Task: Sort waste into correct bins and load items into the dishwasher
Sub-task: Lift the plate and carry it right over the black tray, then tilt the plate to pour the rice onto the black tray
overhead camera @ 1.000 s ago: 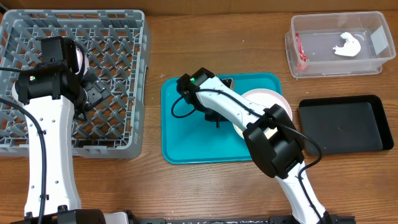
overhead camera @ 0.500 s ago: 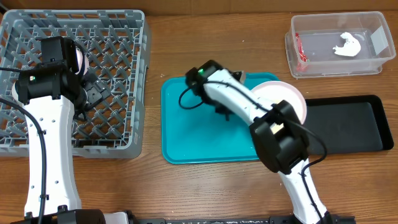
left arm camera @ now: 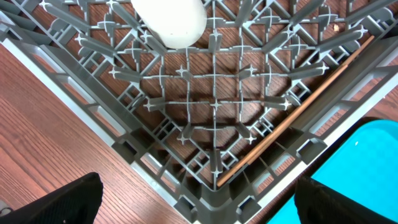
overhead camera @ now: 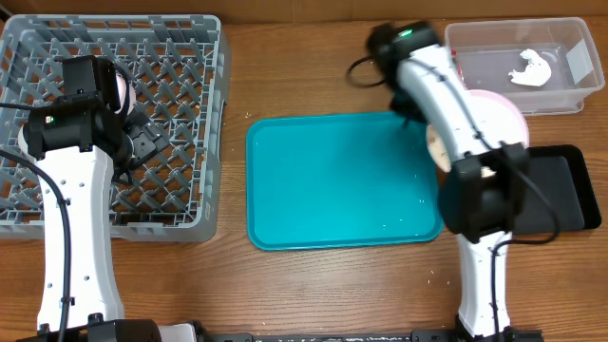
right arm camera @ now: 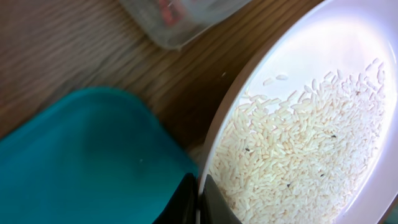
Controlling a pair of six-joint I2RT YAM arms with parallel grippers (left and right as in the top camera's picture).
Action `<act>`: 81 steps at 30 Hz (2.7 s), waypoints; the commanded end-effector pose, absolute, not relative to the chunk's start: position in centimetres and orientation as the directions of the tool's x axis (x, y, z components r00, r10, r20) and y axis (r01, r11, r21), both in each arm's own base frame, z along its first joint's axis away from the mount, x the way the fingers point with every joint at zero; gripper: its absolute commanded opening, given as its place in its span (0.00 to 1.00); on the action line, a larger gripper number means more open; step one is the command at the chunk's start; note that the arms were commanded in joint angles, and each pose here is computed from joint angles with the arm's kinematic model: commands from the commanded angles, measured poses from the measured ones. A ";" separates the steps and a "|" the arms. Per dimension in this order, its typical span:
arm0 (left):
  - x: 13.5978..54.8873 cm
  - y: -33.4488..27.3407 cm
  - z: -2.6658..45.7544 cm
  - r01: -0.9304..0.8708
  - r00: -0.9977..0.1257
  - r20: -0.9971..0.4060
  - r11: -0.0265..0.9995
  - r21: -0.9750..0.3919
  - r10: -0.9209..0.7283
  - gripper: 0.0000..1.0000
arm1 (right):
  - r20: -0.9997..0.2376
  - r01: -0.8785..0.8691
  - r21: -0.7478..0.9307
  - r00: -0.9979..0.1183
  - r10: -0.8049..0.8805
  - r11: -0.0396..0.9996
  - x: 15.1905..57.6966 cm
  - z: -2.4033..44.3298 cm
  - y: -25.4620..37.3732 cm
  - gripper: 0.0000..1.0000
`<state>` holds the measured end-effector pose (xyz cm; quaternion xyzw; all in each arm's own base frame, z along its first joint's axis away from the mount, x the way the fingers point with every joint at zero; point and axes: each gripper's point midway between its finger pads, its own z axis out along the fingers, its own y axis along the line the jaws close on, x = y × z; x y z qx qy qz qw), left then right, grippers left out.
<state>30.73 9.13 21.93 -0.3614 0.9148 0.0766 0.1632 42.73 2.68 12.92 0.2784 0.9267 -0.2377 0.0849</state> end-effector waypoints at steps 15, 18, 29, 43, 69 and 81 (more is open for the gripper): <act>30.7 9.2 21.7 -0.677 -0.698 -0.348 0.736 0.035 -0.626 1.00 | 0.029 0.786 0.204 -0.601 0.799 0.584 43.5 15.6 -10.3 0.04; 30.7 9.2 21.7 -0.677 -0.698 -0.348 0.736 0.035 -0.626 1.00 | 0.062 0.779 0.271 -0.600 0.798 0.565 43.4 15.9 -11.4 0.04; 30.7 9.2 21.7 -0.677 -0.698 -0.348 0.735 0.035 -0.626 1.00 | 0.145 0.731 0.451 -0.627 0.766 0.513 43.1 17.3 -12.2 0.04; 30.7 9.2 21.7 -0.677 -0.698 -0.348 0.735 0.035 -0.626 1.00 | 0.306 0.685 0.688 -0.576 0.758 0.242 41.5 21.0 -14.8 0.04; 30.7 9.2 21.7 -0.677 -0.698 -0.348 0.735 0.035 -0.626 1.00 | 0.468 0.631 0.776 -0.581 0.666 0.005 39.7 19.7 -14.3 0.04; 30.7 9.2 21.7 -0.677 -0.698 -0.348 0.735 0.035 -0.626 1.00 | 0.373 0.535 0.845 -0.609 0.700 0.015 38.8 24.3 -14.4 0.04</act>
